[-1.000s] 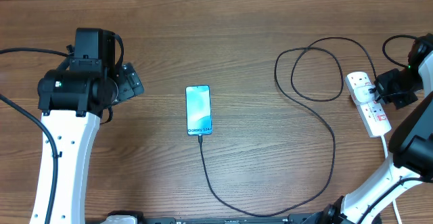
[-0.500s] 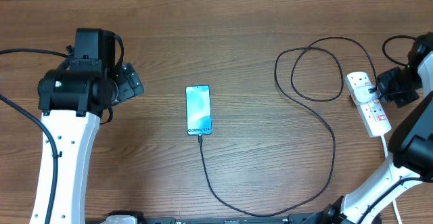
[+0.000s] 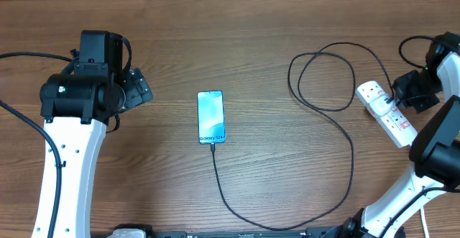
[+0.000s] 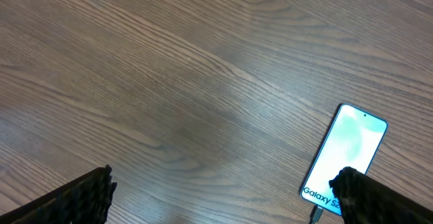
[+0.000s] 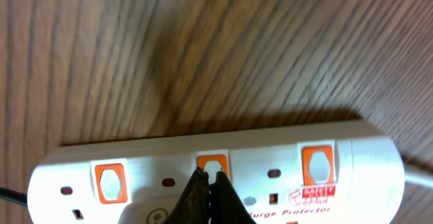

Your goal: Plug charger to phone and switch on socket

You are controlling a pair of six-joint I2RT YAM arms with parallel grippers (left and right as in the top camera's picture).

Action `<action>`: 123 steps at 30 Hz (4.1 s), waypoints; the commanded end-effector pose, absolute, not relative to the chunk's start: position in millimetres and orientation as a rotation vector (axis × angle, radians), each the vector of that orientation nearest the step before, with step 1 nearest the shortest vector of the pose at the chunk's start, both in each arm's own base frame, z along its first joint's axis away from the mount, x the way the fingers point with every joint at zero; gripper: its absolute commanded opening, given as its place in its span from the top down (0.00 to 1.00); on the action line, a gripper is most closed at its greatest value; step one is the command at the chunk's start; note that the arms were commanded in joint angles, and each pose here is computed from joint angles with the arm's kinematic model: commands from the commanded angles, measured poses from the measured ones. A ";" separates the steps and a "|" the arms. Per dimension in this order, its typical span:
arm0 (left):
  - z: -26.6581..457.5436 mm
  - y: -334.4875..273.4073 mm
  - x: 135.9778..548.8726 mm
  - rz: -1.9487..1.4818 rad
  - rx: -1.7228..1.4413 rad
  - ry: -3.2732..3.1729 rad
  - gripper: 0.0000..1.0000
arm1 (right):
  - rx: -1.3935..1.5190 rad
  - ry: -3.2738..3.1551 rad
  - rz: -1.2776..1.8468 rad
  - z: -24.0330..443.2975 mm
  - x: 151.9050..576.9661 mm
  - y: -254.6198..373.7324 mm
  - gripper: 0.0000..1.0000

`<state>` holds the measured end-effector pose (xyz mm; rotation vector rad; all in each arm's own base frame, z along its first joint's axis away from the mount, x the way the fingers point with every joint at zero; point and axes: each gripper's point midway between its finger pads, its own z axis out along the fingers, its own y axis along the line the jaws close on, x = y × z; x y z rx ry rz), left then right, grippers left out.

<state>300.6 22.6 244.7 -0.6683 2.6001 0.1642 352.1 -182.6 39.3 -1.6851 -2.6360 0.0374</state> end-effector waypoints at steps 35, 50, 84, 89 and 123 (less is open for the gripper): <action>251.3 19.6 303.8 0.133 -0.674 2.565 0.01 | -1.371 -2.709 -0.062 31.7 348.9 -172.9 0.96; 251.4 19.5 304.0 0.133 -0.674 2.564 0.01 | -1.337 -2.750 -0.153 33.4 358.8 -166.9 0.96; 249.4 19.6 299.8 0.139 -0.676 2.583 0.00 | -1.700 -2.765 0.108 191.7 350.6 -217.8 0.96; 249.7 18.6 300.8 0.128 -0.685 2.578 0.01 | -1.818 -2.957 0.098 264.1 351.4 -213.9 0.96; 246.9 19.2 294.4 0.143 -0.686 2.605 0.00 | -1.369 -2.665 -0.113 43.5 340.7 -185.6 0.96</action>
